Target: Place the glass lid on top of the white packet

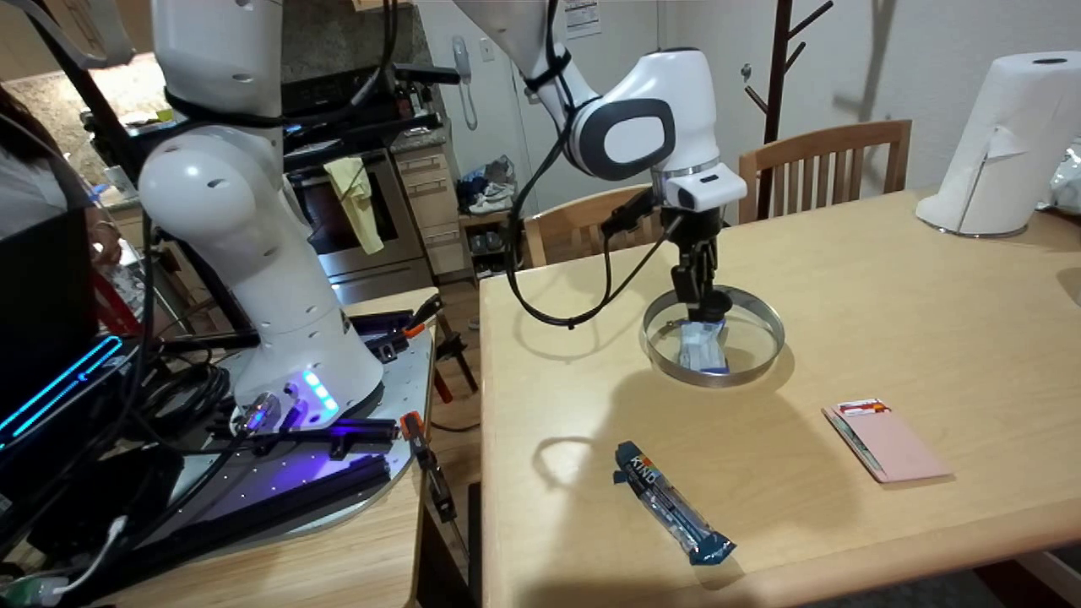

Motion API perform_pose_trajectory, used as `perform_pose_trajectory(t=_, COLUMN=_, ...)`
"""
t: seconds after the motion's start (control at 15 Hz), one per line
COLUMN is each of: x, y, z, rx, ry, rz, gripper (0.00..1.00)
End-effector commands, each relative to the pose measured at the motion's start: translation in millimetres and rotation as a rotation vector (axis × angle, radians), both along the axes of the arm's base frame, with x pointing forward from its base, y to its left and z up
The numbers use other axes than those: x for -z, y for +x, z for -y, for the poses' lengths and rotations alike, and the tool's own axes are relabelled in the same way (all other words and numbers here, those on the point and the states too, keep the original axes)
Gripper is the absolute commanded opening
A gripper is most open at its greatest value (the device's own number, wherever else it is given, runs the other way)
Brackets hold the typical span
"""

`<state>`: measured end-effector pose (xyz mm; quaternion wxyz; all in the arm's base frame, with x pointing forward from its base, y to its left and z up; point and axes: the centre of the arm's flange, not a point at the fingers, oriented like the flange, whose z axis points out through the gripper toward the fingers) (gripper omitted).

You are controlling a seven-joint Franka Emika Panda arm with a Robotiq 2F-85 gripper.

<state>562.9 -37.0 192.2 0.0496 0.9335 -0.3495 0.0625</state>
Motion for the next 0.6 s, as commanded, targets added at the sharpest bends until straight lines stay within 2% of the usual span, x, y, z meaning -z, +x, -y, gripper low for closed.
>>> perform_pose_trajectory(t=0.0, x=-7.1, y=-5.9, z=-5.0, rx=0.009, ry=0.006, rz=0.002, gripper=0.31)
perform_pose_trajectory(t=0.13, x=-7.5, y=-5.6, z=-7.0, rx=0.005, ry=0.01, rz=0.005, gripper=0.31)
perform_pose_trajectory(t=0.2, x=-7.9, y=-5.4, z=-7.4, rx=0.003, ry=0.01, rz=0.005, gripper=0.81)
perform_pose_trajectory(t=0.27, x=-8.0, y=-5.2, z=-7.9, rx=0.004, ry=0.011, rz=0.005, gripper=0.84)
perform_pose_trajectory(t=0.4, x=-9.8, y=-4.8, z=-9.3, rx=0.0, ry=0.017, rz=0.006, gripper=0.95)
perform_pose_trajectory(t=0.53, x=-13.2, y=-6.6, z=-12.0, rx=0.013, ry=0.011, rz=0.021, gripper=1.0)
